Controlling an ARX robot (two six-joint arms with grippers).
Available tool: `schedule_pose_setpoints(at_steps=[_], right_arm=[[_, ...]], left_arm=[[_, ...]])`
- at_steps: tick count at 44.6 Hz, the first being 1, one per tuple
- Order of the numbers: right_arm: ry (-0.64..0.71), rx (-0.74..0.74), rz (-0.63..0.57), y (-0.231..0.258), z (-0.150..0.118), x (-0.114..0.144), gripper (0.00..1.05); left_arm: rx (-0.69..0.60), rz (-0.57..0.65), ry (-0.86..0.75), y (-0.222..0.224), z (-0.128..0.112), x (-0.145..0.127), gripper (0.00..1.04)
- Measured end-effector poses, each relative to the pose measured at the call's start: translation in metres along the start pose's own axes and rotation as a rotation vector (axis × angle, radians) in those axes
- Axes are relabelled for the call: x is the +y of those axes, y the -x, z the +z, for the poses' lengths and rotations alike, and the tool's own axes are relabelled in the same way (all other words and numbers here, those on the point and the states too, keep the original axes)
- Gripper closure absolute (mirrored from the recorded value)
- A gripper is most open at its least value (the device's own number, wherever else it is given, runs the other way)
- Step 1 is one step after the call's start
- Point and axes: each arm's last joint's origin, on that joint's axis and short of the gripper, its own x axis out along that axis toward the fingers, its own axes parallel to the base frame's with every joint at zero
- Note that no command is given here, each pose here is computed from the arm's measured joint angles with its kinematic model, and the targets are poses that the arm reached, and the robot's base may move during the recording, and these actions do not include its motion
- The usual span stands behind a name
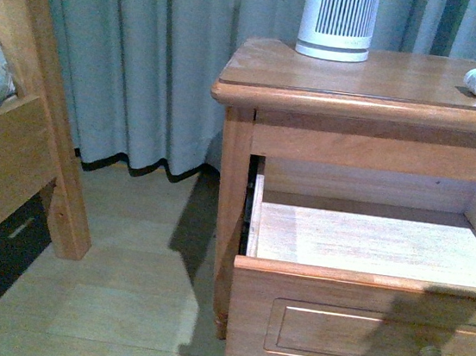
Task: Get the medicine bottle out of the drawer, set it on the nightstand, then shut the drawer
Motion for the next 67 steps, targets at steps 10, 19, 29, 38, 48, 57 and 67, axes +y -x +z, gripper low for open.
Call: schedule_pose_setpoints(at_steps=[10,19,29,38,48,57,67], right_arm=[[0.000,0.070,-0.018,-0.020,-0.039,0.000,0.07],[-0.006,0.022,-0.082,-0.060,-0.042,-0.005,0.07],[0.046,-0.039,-0.144,-0.134,-0.022,-0.005,0.07],[0.074,-0.106,-0.163,-0.194,0.010,-0.003,0.07],[0.055,-0.147,-0.199,-0.241,0.047,-0.017,0.07],[0.071,-0.112,-0.205,-0.249,0.049,-0.024,0.07],[0.070,-0.099,-0.226,-0.239,0.049,-0.026,0.07]], left_arm=[[0.000,0.000,0.000,0.000,0.000,0.000,0.07],[0.000,0.000,0.000,0.000,0.000,0.000,0.07],[0.000,0.000,0.000,0.000,0.000,0.000,0.07],[0.000,0.000,0.000,0.000,0.000,0.000,0.07],[0.000,0.000,0.000,0.000,0.000,0.000,0.07],[0.000,0.000,0.000,0.000,0.000,0.000,0.07],[0.000,0.000,0.000,0.000,0.000,0.000,0.07]])
